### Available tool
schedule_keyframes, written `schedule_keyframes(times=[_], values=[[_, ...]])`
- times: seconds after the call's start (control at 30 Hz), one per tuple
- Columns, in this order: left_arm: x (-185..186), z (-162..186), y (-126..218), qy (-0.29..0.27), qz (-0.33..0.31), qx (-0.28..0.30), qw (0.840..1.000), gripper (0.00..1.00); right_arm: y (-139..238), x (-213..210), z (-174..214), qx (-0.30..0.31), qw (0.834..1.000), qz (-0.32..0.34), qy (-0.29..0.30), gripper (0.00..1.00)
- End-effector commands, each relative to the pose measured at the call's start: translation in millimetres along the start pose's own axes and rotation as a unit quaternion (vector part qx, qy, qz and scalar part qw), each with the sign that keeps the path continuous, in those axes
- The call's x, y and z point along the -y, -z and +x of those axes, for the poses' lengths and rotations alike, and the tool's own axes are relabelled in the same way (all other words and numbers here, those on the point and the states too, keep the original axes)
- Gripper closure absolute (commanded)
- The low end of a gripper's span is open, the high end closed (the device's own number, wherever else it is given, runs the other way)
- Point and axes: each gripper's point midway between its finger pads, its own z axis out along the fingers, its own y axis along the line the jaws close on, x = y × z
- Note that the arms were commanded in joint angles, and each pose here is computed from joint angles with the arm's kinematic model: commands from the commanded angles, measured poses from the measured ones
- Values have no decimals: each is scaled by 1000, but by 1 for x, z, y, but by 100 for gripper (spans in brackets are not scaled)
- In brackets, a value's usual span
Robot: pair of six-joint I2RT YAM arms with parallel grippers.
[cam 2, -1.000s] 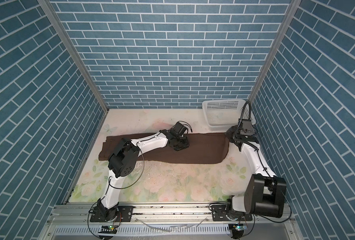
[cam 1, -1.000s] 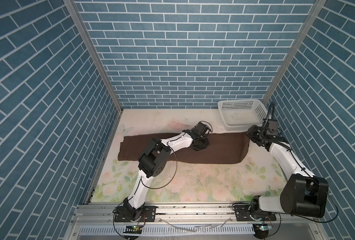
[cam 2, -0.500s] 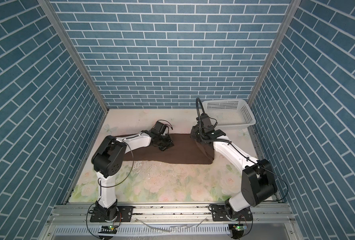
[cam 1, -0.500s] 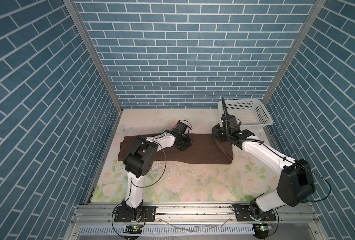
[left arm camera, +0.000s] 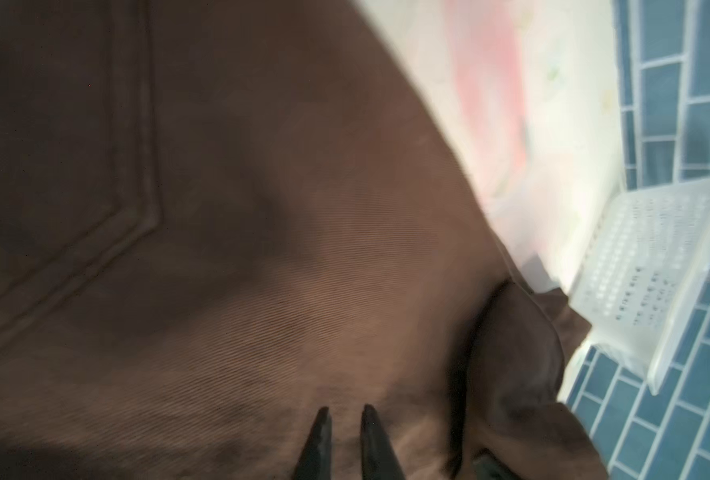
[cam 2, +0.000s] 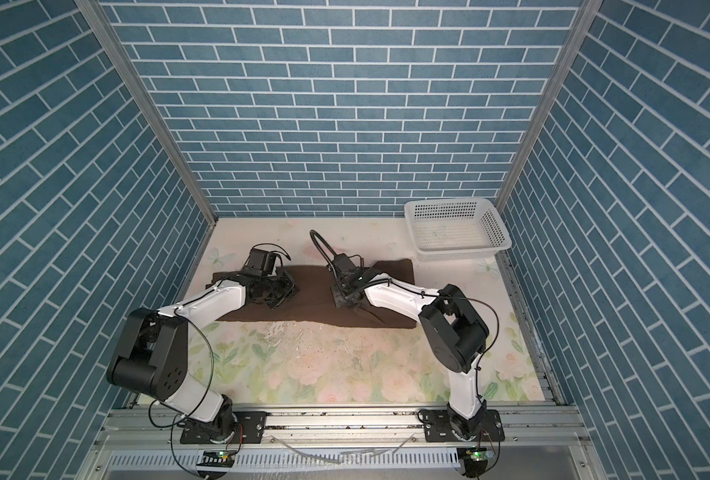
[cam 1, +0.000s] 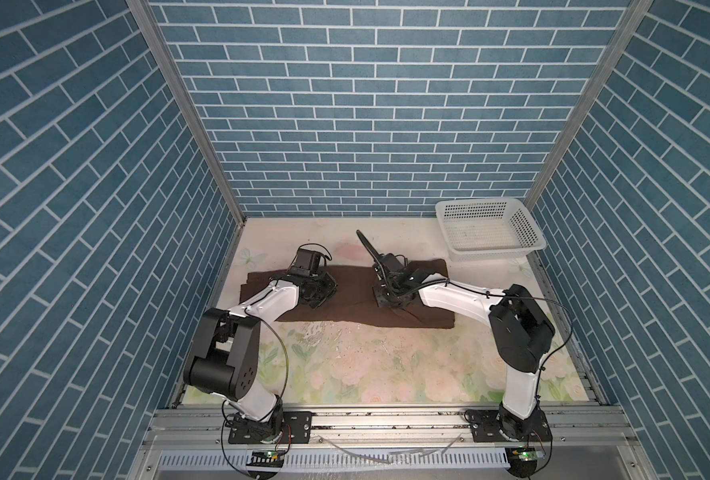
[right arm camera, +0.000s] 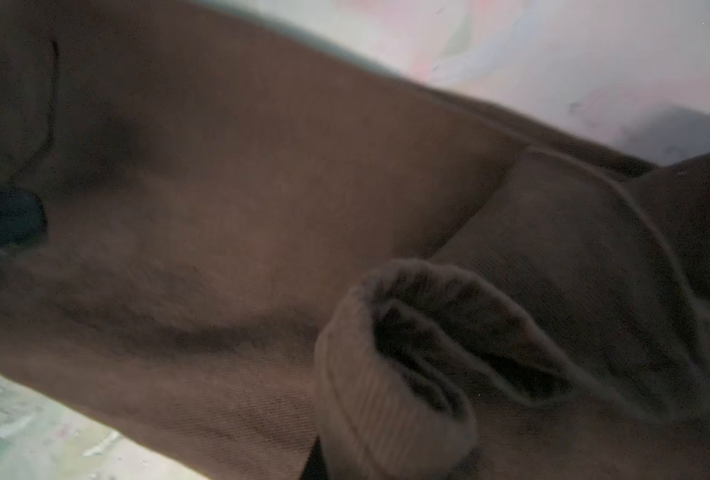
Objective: Fold and stack the trousers
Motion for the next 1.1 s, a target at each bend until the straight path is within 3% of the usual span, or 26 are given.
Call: schedule_keyframes(times=[0.0, 0.1, 0.2, 0.3, 0.43, 0.5, 0.57, 0.7, 0.87, 1.07], values=[[-1, 0, 0, -11, -2, -5, 1000, 58, 2, -28, 14, -23, 994, -10, 103, 56], [1, -3, 2, -21, -8, -5, 1000, 54, 18, -46, 13, -2, 990, -17, 142, 53], [9, -4, 4, -32, -7, -4, 999, 49, 46, -54, 5, 31, 990, -43, 134, 52], [28, 4, 5, -81, -12, -6, 997, 38, 84, -42, -4, 72, 989, -51, 115, 52], [70, 26, -3, -184, -13, -15, 983, 33, 125, 8, -5, 109, 991, -70, 15, 56], [86, 40, -13, -222, -9, -26, 975, 32, 131, 44, 1, 110, 988, -87, -70, 65], [98, 54, -24, -253, -11, -39, 967, 32, 129, 77, 15, 90, 978, -107, -155, 81], [115, 82, -43, -309, -25, -57, 949, 34, 119, 117, 43, 54, 955, -128, -262, 100], [133, 105, -65, -343, -27, -85, 935, 40, 109, 138, 62, 30, 936, -136, -322, 100], [138, 114, -84, -342, -23, -105, 934, 43, 93, 142, 69, 11, 928, -142, -344, 96]])
